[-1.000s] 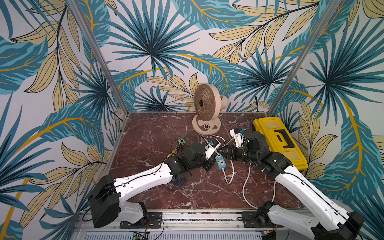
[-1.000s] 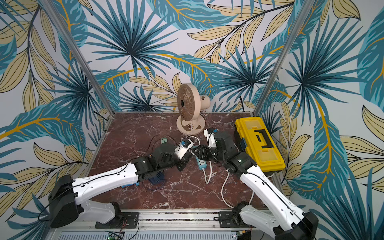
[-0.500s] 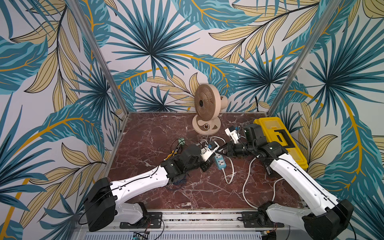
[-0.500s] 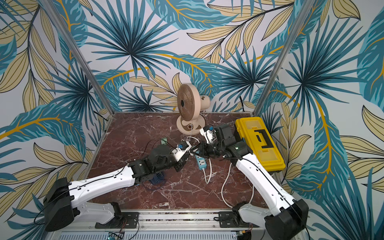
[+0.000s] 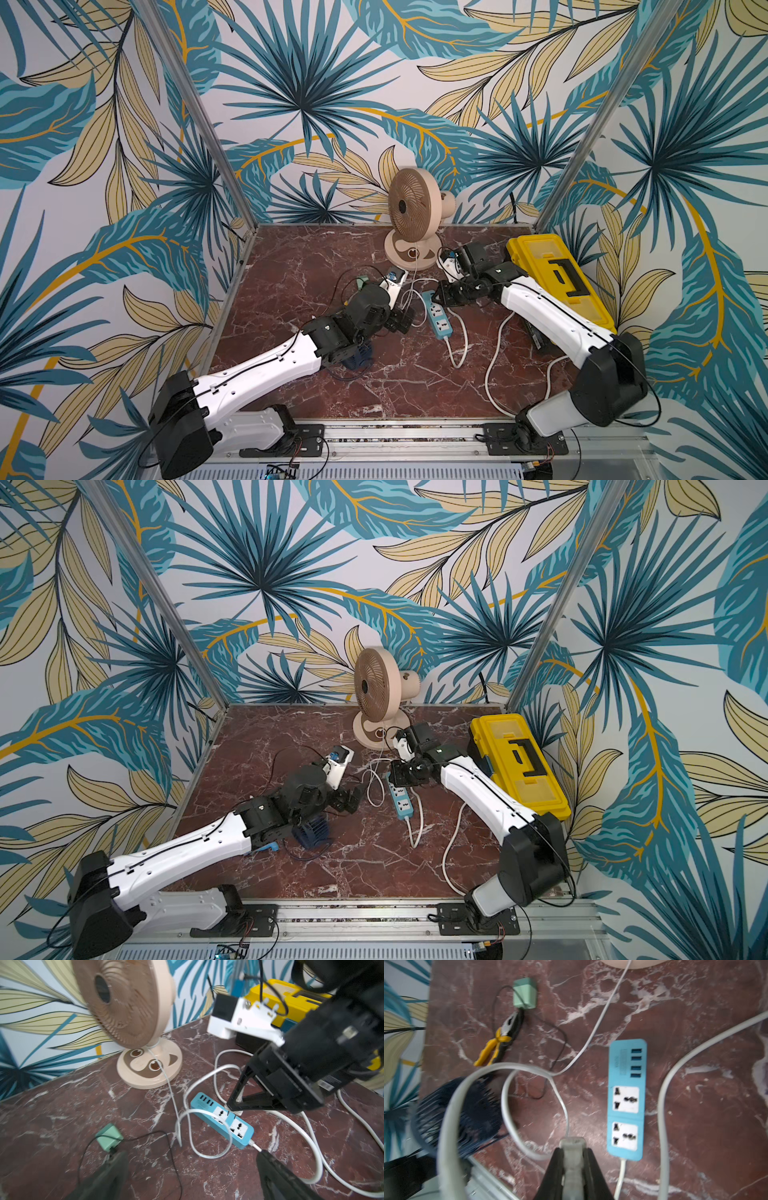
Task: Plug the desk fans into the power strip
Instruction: Insert the plug into the socket.
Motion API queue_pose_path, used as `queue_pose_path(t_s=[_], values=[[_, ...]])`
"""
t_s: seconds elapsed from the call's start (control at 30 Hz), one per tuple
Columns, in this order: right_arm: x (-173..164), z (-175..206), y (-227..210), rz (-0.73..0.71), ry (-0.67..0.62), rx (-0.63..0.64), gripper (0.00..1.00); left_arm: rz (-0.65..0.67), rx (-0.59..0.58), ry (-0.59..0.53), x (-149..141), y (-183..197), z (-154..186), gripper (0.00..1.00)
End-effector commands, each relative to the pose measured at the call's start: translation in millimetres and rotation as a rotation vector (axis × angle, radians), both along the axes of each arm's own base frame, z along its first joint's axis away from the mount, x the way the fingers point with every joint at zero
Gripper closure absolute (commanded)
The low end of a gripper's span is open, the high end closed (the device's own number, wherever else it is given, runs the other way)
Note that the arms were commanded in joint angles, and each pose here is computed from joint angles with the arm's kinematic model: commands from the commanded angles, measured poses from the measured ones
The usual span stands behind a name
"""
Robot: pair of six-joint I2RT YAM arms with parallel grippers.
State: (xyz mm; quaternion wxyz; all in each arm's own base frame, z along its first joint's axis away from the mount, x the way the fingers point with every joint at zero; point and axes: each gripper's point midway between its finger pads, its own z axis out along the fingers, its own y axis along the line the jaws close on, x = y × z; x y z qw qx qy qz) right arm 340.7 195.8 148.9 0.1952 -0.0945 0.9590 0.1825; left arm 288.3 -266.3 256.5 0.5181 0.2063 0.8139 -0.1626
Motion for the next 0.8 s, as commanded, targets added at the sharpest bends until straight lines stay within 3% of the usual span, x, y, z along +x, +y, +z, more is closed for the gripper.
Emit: queue_pose_path(t_s=[0.0, 0.23, 0.77], values=[[30, -14, -10, 0.006, -0.096, -0.116, 1.0, 0.17, -0.038, 0.069, 3, 44, -3, 0.0], [33, -66, -9, 0.007, -0.067, -0.143, 1.0, 0.281, -0.068, 0.111, 3, 88, -22, 0.0], [16, -96, -19, -0.073, -0.116, -0.257, 1.0, 0.276, -0.078, 0.12, 6, 88, -28, 0.0]])
